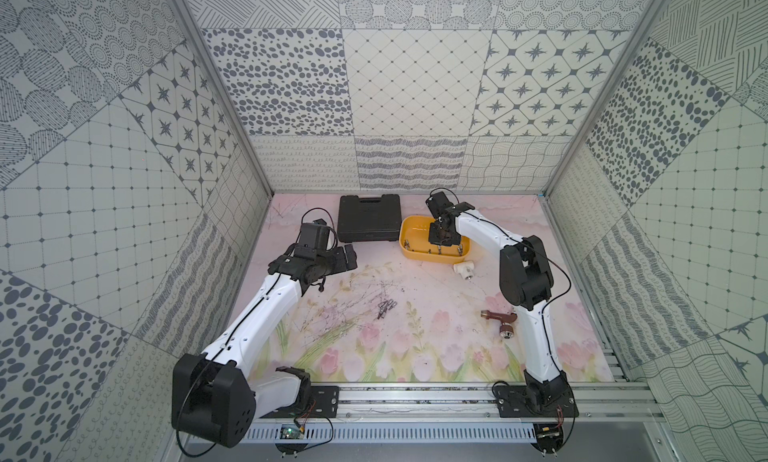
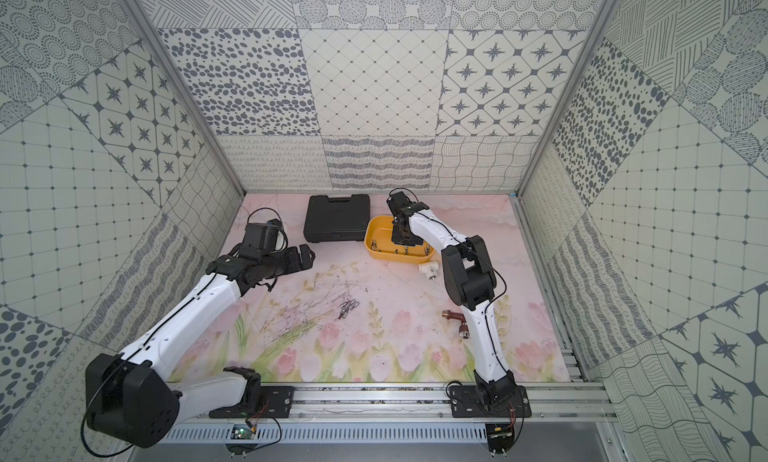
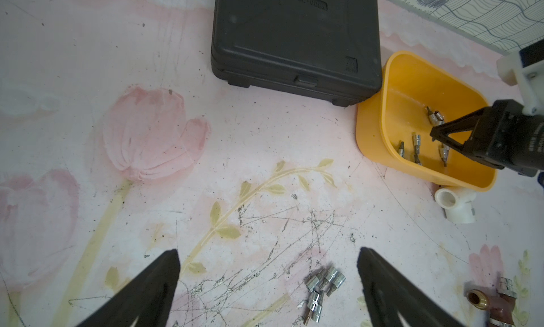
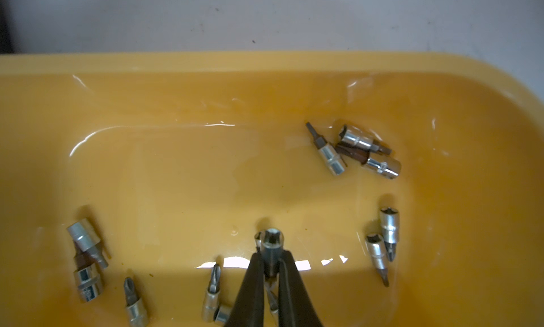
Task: Put the bit on the desktop into the storage box
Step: Place the screwdriver bit in the storage box.
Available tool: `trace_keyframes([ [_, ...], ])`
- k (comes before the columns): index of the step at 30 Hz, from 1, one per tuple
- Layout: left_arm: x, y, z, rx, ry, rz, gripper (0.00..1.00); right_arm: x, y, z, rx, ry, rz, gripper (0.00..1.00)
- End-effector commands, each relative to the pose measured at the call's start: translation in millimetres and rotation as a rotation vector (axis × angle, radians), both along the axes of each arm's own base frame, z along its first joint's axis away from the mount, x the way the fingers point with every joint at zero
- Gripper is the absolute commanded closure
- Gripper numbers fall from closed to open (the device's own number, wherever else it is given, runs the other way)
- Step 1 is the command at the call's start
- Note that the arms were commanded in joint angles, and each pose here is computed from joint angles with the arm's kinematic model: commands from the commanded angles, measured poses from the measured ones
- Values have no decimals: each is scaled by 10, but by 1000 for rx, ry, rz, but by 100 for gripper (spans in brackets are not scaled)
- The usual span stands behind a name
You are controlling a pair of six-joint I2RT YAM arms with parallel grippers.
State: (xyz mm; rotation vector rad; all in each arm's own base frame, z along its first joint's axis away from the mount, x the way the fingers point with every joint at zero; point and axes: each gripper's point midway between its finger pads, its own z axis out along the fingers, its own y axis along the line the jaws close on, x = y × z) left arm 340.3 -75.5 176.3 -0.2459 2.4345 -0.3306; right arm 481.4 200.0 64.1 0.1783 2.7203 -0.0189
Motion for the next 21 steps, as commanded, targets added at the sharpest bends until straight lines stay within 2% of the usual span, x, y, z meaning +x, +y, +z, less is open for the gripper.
trace_keyframes([
  [1, 25, -35, 57, -1, -14, -33, 1, 65, 13, -44, 0, -13, 10, 97],
  [8, 24, -32, 51, 1, -12, -33, 1, 66, 1, -19, -6, -20, 13, 94],
  [17, 14, -74, 68, -10, -14, -58, 1, 81, -28, 277, -15, -119, 80, 63],
  [21, 2, -114, 71, -30, -5, -71, 1, 89, -87, 522, -45, -179, 112, 54],
])
